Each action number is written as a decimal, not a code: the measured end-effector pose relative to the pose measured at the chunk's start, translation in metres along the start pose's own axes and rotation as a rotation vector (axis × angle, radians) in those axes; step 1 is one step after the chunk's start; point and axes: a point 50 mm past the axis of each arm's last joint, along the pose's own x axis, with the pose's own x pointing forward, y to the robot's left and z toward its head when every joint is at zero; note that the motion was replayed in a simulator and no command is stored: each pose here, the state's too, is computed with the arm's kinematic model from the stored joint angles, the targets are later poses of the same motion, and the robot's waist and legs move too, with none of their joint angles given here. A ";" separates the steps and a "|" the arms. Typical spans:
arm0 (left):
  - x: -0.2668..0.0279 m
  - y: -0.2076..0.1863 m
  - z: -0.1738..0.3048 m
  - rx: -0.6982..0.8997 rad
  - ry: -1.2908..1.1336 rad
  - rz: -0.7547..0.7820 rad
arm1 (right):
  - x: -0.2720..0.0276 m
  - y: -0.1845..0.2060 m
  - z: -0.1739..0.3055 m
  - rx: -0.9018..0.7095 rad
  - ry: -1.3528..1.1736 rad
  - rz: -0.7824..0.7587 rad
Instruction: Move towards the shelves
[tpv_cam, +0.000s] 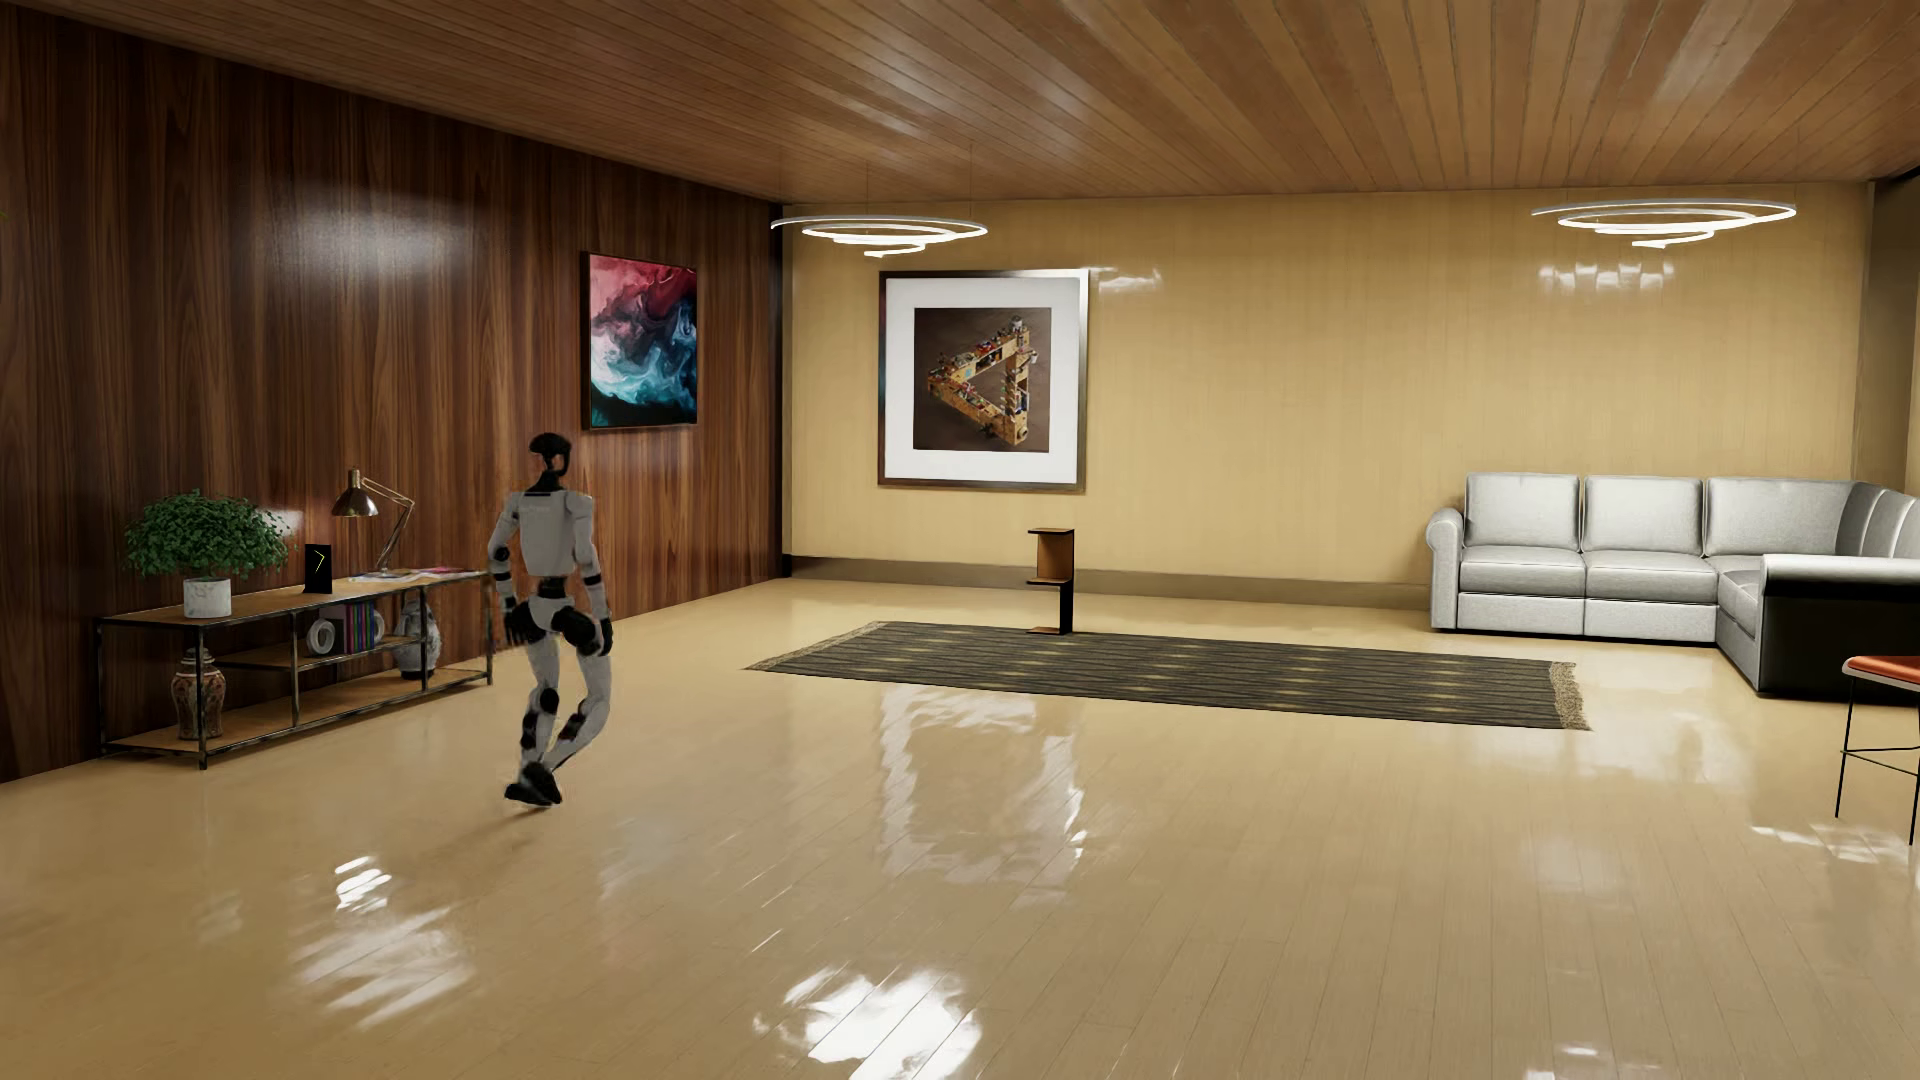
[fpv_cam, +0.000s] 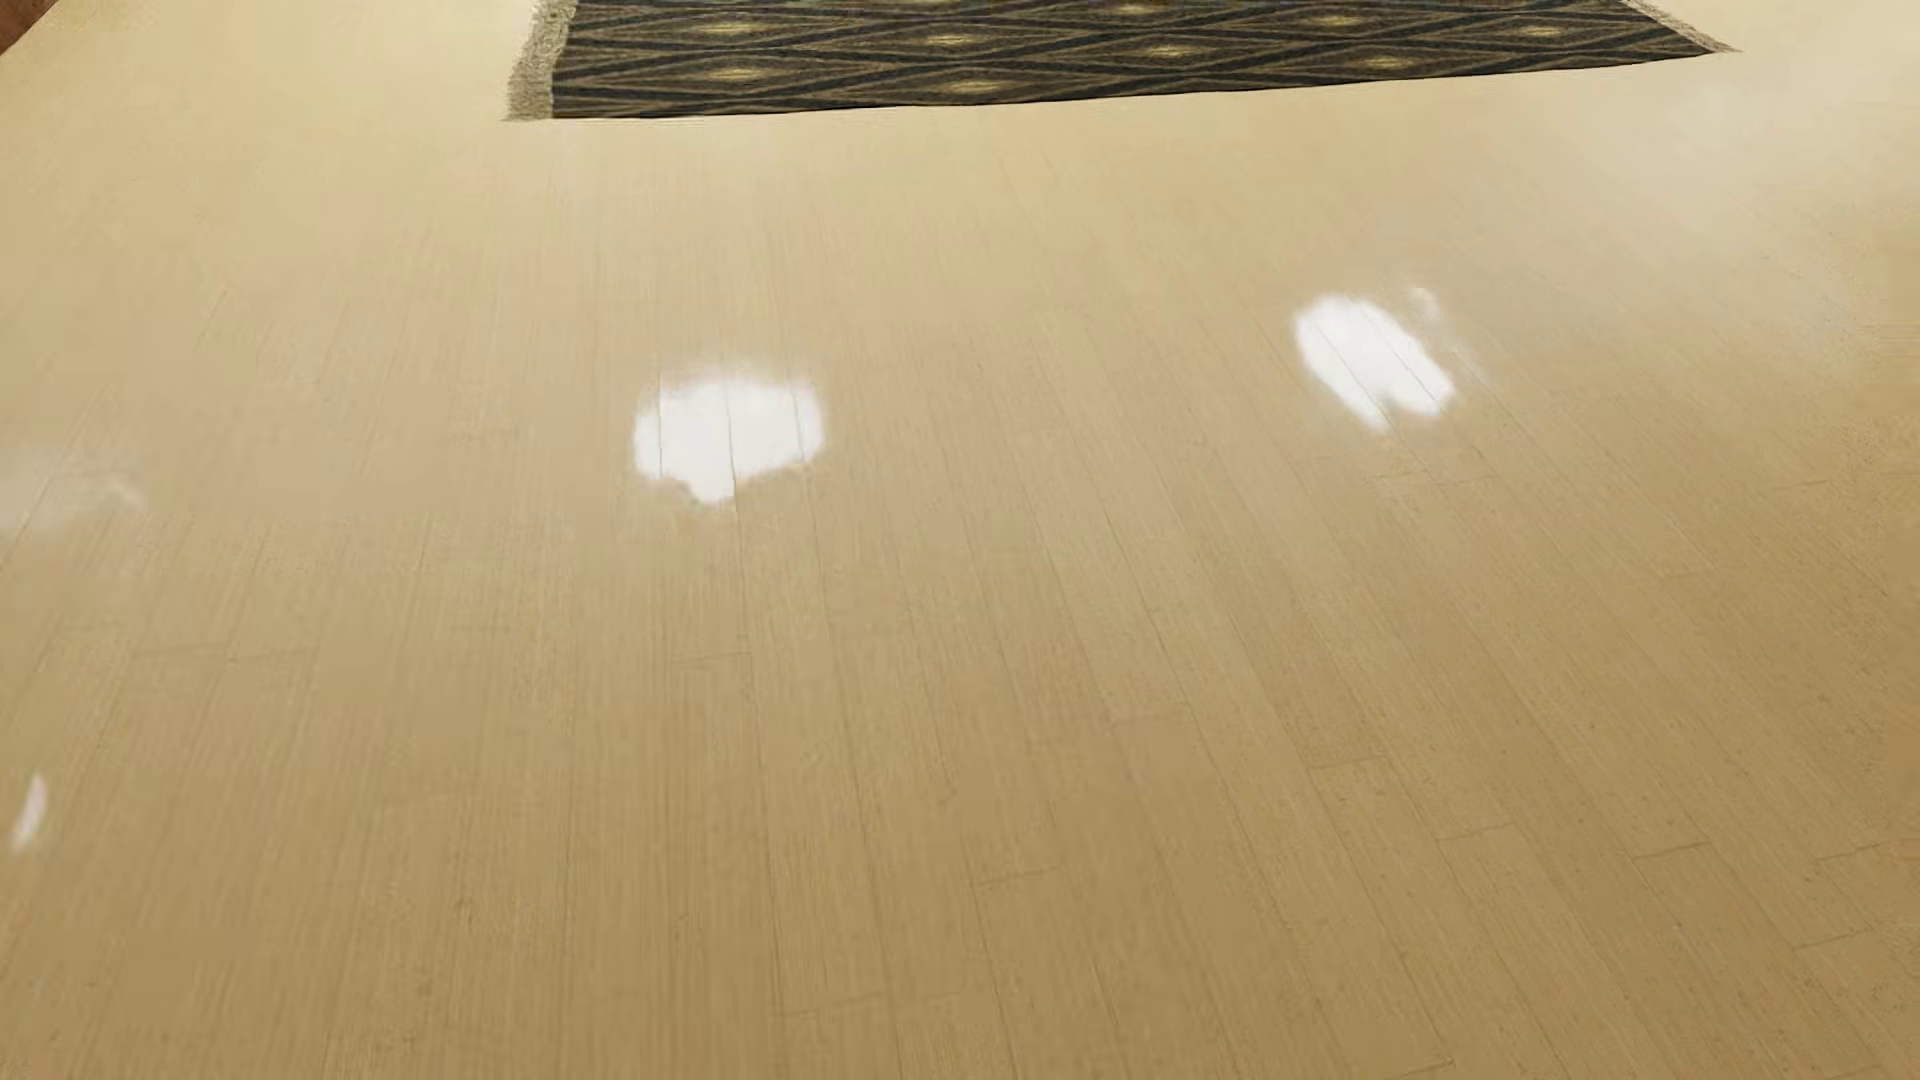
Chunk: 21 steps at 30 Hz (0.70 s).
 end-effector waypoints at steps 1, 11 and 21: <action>0.002 0.012 0.016 0.000 -0.057 0.031 | -0.005 0.000 -0.017 0.007 0.050 -0.003; 0.001 0.044 0.089 -0.120 -0.315 0.141 | -0.027 0.000 -0.088 0.057 0.313 -0.021; -0.038 -0.088 -0.083 0.084 0.260 -0.259 | -0.017 -0.066 0.124 0.081 -0.482 -0.199</action>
